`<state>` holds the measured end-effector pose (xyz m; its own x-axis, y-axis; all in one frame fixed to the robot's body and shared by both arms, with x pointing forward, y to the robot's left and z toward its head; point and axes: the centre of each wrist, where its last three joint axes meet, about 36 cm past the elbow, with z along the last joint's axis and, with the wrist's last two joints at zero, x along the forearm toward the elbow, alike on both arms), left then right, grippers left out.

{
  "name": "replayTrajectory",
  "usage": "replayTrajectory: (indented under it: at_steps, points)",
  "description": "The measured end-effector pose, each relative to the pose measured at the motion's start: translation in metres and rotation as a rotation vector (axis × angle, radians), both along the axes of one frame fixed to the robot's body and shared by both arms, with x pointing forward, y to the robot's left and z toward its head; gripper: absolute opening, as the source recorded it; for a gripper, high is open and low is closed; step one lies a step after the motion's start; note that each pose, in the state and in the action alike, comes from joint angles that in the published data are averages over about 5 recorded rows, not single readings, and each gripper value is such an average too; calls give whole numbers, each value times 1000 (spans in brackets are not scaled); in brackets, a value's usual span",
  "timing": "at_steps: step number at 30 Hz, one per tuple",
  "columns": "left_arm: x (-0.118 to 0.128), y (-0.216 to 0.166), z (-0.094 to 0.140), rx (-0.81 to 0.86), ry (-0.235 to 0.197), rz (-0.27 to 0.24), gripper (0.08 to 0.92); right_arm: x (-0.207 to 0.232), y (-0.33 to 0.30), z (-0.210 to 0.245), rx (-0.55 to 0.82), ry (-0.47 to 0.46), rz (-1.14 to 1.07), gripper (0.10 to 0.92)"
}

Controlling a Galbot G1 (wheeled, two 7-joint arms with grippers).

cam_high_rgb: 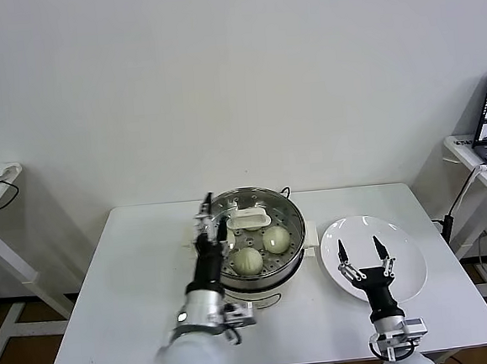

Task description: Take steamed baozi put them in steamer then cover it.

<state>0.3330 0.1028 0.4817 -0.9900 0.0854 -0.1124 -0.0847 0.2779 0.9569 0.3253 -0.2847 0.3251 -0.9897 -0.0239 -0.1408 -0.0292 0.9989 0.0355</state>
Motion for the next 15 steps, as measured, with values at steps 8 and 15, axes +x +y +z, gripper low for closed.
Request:
replayTrajectory:
  at_steps: [8,15]
  points:
    - [-19,58,7,-367,41,-27,823,7,1,25,-31,-1,23,823]
    - [-28,93,-8,-621,78,-40,823,10,6,47,-44,4,47,823]
